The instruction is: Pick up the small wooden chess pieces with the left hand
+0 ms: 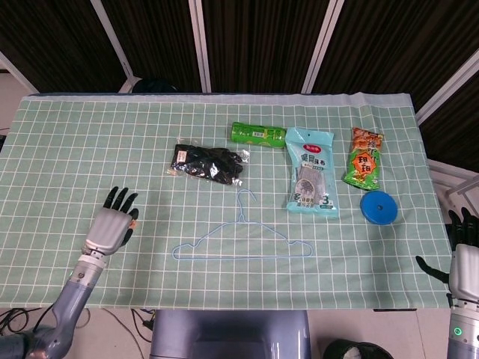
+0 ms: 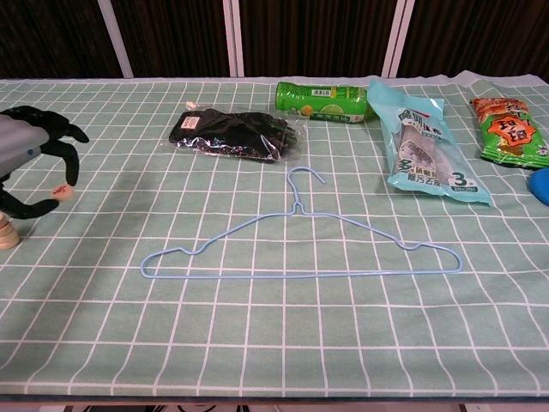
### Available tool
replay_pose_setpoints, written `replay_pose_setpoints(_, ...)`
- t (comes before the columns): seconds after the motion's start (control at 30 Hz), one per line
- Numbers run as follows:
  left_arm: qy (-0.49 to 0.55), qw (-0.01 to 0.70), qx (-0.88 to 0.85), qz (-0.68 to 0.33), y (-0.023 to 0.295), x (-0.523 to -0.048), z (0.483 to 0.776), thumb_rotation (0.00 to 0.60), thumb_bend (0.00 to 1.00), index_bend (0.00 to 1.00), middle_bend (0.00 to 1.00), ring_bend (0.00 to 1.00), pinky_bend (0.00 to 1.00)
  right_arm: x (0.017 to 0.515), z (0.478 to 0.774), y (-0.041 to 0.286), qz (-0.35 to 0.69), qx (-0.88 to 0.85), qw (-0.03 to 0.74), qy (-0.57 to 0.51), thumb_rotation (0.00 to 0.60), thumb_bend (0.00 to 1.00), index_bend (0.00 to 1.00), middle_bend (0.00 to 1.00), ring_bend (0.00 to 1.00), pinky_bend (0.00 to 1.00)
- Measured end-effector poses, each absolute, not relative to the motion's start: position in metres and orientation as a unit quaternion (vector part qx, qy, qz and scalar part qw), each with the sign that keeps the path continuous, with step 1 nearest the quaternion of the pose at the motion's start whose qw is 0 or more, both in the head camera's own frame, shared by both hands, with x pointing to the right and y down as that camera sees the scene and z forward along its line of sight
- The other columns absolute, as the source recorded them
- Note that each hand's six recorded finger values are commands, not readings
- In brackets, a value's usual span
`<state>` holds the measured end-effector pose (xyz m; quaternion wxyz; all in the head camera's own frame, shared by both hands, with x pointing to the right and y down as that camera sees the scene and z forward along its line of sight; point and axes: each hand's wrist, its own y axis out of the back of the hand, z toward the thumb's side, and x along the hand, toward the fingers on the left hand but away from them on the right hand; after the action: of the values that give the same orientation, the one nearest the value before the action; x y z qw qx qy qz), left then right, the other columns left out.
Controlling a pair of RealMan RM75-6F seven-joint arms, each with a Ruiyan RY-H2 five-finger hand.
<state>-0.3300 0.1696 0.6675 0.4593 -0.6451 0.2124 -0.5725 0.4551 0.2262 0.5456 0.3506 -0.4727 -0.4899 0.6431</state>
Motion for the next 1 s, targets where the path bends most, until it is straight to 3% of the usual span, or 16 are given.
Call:
replay_pose_setpoints(0.5,0.227,0.437,-0.630,-0.601,0.191,-0.396,0.661,0.600,0.35,0.49,0.13,0.00,0.05,0.454,0.545,0.227,0.644,-0.472,0.353,-0.488,0.600,0.20,0.10,0.03,0.06,0.00)
replay_pose_setpoints(1.0,0.225,0.432,-0.625,-0.610,0.194,-0.410,0.668,0.600,0.35,0.49,0.13,0.00,0.05,0.455,0.545,0.227,0.644,-0.471,0.352,-0.489,0.600,0.21,0.10,0.03,0.06,0.00)
